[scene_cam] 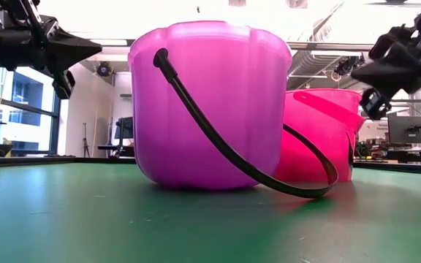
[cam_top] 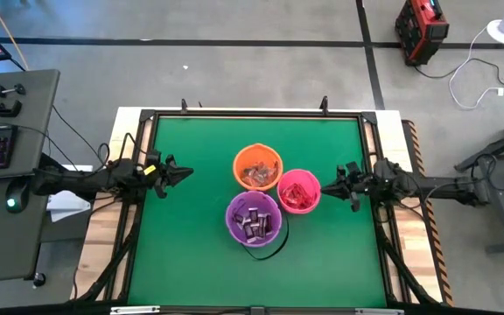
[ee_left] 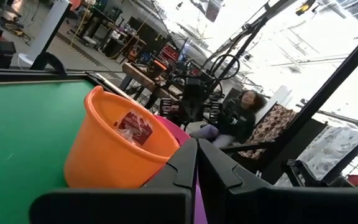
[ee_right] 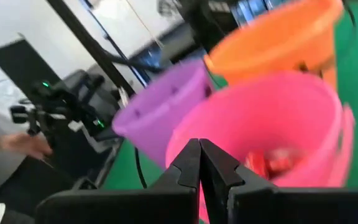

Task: Sort candy by brand, put in halloween buckets
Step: Return to Home Position

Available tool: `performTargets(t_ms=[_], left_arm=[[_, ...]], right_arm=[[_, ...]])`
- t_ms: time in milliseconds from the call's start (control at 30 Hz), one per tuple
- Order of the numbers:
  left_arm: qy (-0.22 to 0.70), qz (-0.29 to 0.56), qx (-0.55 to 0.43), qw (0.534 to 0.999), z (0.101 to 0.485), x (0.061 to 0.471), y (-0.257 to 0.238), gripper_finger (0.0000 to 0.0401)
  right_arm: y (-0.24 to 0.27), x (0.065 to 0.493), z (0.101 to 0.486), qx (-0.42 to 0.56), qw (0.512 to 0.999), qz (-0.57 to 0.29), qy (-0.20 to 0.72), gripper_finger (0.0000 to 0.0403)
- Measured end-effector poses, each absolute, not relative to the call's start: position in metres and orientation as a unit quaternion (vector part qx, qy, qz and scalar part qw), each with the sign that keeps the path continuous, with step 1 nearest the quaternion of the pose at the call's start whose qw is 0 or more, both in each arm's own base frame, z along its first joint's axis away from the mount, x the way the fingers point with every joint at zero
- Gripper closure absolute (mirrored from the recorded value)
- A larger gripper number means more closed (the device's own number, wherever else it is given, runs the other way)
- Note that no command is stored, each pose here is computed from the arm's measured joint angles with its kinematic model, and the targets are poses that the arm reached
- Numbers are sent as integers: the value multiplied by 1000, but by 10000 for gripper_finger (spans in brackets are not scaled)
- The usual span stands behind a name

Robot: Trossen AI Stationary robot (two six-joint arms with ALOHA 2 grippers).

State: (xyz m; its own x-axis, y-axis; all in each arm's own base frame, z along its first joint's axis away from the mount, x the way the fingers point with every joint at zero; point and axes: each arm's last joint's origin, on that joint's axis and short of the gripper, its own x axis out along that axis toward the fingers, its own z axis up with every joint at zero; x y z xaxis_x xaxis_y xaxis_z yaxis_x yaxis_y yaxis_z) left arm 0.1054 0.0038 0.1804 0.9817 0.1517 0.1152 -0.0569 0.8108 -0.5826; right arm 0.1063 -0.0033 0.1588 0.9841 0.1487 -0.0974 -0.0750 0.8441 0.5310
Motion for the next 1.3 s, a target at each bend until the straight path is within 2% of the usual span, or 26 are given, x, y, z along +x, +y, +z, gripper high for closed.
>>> performTargets(t_ms=[400, 767, 867, 1300], left_arm=[[-78, 55, -303, 948, 180, 105, 4, 398], [-114, 45, -305, 945, 186, 97, 4, 398], [-130, 47, -303, 943, 188, 94, 5, 398], [-89, 65, -302, 947, 179, 96, 6, 398]], right_arm=[[-3, 107, 158, 276, 957, 52, 73, 403], [1, 96, 175, 259, 961, 98, -24, 402], [1, 96, 175, 259, 960, 98, -23, 402], [1, 97, 171, 263, 960, 91, 1, 402]])
